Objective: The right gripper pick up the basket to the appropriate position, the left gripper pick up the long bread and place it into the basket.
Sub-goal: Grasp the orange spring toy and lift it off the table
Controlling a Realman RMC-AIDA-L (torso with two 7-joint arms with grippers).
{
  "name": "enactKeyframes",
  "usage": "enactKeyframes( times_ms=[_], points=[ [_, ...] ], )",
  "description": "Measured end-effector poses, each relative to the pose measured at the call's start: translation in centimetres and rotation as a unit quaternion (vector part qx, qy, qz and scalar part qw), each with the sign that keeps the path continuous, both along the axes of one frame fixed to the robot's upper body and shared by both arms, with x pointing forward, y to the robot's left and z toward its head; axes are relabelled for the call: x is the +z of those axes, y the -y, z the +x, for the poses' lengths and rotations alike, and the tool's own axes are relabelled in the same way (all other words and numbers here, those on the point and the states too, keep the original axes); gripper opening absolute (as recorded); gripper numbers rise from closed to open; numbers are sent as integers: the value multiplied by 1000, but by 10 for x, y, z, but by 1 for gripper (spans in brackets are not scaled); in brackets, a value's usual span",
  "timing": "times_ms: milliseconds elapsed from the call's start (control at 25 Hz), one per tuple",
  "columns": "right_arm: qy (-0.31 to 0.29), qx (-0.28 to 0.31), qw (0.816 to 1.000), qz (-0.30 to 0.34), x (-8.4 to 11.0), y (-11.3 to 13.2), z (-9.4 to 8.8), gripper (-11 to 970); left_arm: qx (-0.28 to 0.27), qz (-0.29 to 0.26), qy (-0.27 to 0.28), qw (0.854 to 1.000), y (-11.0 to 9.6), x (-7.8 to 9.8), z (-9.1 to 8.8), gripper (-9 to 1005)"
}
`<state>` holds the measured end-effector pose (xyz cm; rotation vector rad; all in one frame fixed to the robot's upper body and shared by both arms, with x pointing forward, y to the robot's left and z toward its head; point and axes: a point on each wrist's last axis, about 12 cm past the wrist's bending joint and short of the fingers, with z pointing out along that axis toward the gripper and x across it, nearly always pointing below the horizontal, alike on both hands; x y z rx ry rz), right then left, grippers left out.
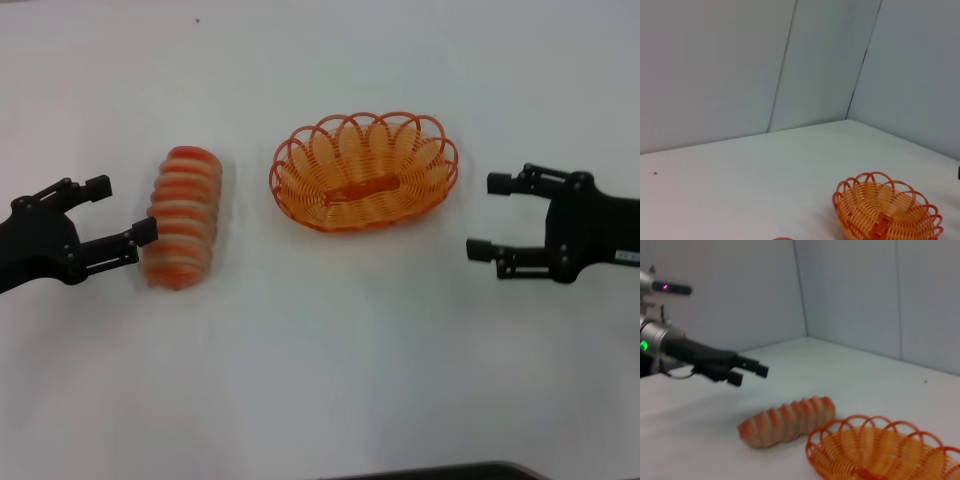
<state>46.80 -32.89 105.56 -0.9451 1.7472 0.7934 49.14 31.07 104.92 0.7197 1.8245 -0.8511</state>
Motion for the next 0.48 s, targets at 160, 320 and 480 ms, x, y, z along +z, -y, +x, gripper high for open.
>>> enactKeyframes(
  times_ms=[160,320,480],
  points=[
    [9,24,999,-30,-8,-4,-1,897,7,1,-3,1000,-1,0,3,915],
    [19,27,998,-46,-11,-4,0,897,18,-16,-30,999,0,4,10,914],
    [32,27,998,-52,-11,-2,0,897,4,-49,-59,997,-1,18,15,913]
  ],
)
